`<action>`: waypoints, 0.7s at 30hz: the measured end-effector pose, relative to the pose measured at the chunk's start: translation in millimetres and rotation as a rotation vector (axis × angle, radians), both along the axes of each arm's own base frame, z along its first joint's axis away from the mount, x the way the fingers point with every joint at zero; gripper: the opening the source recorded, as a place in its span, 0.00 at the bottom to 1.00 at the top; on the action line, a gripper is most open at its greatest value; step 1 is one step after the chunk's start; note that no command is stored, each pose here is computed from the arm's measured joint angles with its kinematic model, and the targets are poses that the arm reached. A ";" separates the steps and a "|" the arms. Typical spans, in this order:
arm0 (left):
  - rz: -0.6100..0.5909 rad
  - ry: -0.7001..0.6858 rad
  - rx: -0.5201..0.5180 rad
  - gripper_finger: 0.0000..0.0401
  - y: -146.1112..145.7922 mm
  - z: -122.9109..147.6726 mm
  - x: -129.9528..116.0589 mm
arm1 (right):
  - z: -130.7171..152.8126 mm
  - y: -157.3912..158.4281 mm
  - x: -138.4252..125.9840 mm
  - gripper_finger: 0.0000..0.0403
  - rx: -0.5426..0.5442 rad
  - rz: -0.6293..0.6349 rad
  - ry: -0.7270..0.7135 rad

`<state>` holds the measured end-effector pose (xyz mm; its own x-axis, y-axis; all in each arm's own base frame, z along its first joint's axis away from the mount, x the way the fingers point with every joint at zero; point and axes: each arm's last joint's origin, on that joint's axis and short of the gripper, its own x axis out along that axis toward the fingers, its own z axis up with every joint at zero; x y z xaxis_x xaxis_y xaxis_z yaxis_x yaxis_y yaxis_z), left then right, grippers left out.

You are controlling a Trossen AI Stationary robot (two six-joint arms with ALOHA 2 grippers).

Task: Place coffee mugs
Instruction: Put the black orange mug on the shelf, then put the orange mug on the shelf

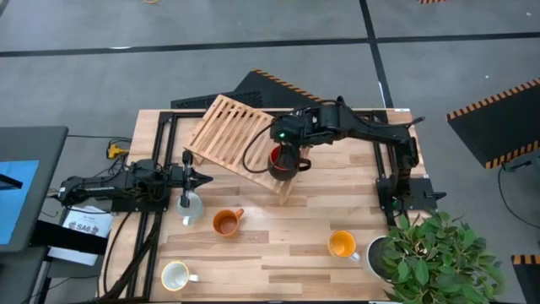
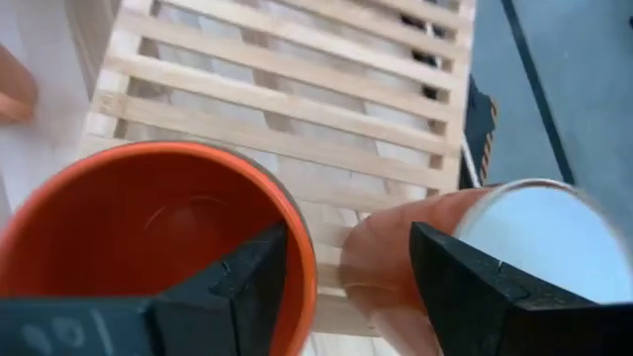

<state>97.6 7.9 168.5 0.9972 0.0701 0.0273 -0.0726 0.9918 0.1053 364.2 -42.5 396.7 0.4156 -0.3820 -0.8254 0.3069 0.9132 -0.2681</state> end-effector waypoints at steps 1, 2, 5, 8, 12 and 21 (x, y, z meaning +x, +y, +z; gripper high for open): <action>0.000 0.000 0.000 0.00 0.0 -0.1 0.0 | 4.2 0.1 -2.1 0.59 -0.004 0.005 -0.010; 0.000 0.000 0.000 0.00 0.0 0.0 0.0 | 9.0 0.7 -3.1 0.59 -0.009 0.012 -0.027; 0.000 0.000 0.000 0.00 0.0 0.0 0.0 | 23.7 1.5 -10.5 0.59 -0.019 0.025 -0.052; 0.000 0.000 0.000 0.00 0.0 0.0 0.0 | 40.0 2.2 -19.1 0.59 -0.030 0.036 -0.105; 0.000 0.000 0.000 0.00 0.0 0.0 0.0 | 52.6 7.2 -37.7 0.59 -0.022 0.033 -0.111; 0.001 0.000 0.000 0.00 0.0 0.0 0.0 | 57.3 27.4 -80.8 0.59 -0.005 -0.013 -0.095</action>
<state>97.6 7.9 168.5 0.9971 0.0711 0.0271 -0.0736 0.9917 0.1050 283.4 -15.1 454.0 0.4872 -0.3919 -0.7804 0.3427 0.9078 -0.2418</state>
